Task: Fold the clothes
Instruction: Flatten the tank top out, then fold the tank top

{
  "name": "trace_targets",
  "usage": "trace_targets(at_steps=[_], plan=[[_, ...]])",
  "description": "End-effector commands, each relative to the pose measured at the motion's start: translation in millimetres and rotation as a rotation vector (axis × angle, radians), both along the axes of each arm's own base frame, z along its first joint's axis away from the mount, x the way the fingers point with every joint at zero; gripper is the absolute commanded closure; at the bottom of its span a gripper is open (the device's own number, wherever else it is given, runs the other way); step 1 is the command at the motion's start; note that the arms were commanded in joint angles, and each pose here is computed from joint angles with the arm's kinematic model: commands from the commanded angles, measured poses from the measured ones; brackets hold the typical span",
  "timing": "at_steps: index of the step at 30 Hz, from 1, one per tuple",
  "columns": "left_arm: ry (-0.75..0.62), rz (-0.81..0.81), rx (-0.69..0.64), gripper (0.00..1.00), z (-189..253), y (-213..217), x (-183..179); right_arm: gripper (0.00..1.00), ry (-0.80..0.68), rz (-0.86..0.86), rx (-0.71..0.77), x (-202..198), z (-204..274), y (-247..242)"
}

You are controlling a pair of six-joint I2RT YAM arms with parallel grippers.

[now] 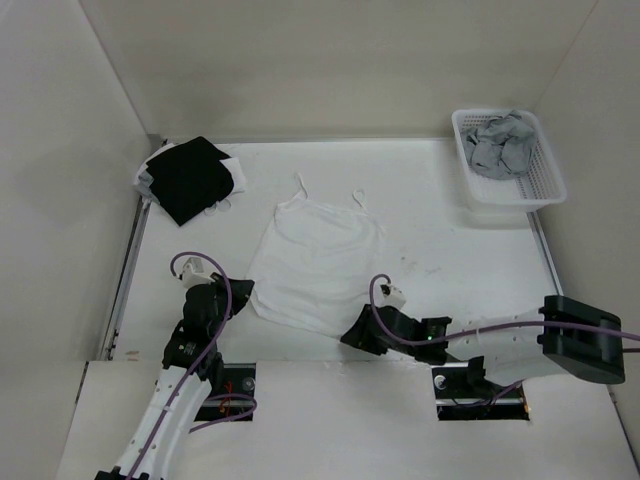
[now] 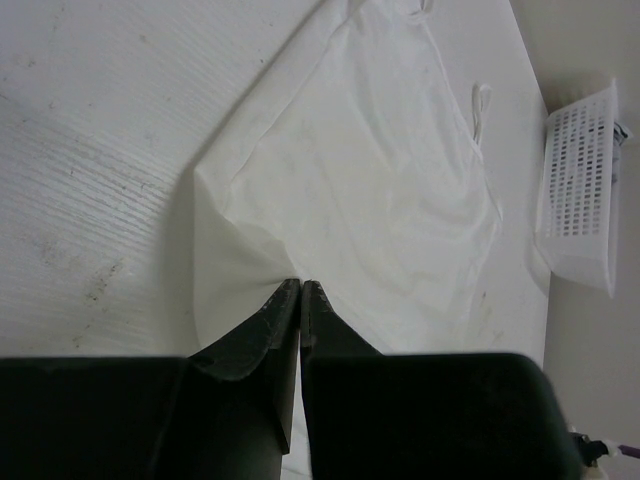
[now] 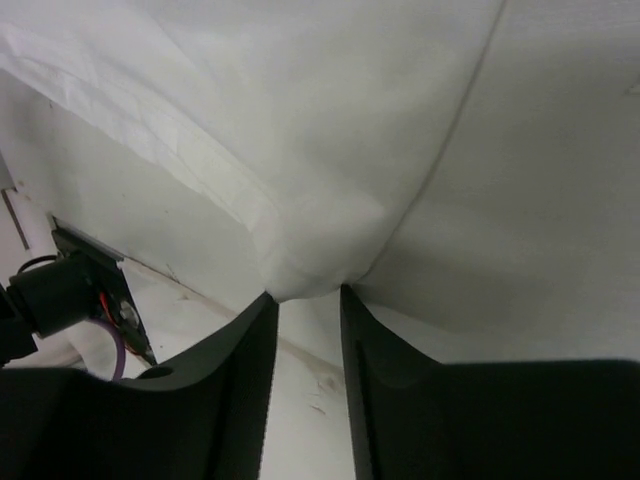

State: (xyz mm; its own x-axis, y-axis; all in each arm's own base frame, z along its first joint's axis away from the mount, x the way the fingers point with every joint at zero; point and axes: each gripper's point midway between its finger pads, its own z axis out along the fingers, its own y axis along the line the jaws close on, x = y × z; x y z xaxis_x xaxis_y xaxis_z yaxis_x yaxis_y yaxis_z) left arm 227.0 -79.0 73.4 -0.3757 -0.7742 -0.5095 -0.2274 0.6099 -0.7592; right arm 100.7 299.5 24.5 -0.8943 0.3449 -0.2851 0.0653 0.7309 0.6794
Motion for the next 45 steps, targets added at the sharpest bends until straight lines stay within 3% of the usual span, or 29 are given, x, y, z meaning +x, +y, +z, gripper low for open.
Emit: trace_targets(at_steps=[1, 3, 5, 9, 18, 25, 29, 38, 43, 45], plan=[[-0.095, -0.025, -0.001, 0.98, 32.0, -4.5, 7.6, 0.59, -0.028, -0.062, -0.077, 4.5, -2.3, -19.0], [-0.100, -0.025, -0.002, 0.98, 33.8, -4.6, 8.3, 0.45, -0.026, -0.080, -0.084, 1.2, -0.3, -28.4], [-0.104, -0.024, -0.002, 0.98, 35.6, -4.5, 9.2, 0.42, -0.022, -0.099, -0.074, 0.0, 0.7, -34.4], [-0.109, -0.024, -0.003, 0.98, 38.6, -4.7, 9.9, 0.58, -0.007, -0.102, -0.097, -1.8, -6.6, -37.6], [-0.109, -0.025, -0.003, 0.98, 39.8, -5.0, 10.2, 0.58, -0.016, -0.102, -0.141, 5.5, -14.0, -23.4], [-0.108, -0.025, 0.000, 0.98, 40.5, -4.8, 10.8, 0.83, -0.040, -0.113, -0.197, 9.6, -13.5, -31.6], [-0.106, -0.028, 0.004, 0.98, 40.8, -4.9, 10.6, 0.91, -0.044, -0.108, -0.226, 4.5, -7.2, -45.1], [-0.067, -0.091, 0.025, 0.99, 46.0, -13.0, -14.1, 0.94, -0.035, 0.050, -0.156, -40.6, 40.1, -75.0], [-0.141, -0.004, 0.049, 0.98, 82.7, -1.7, -14.3, 0.94, -0.139, -0.031, -0.104, -17.6, 76.3, -86.1], [-0.193, 0.028, 0.048, 0.98, 106.6, 0.0, -3.8, 0.94, -0.195, -0.091, -0.104, 8.7, 90.2, -90.4]])
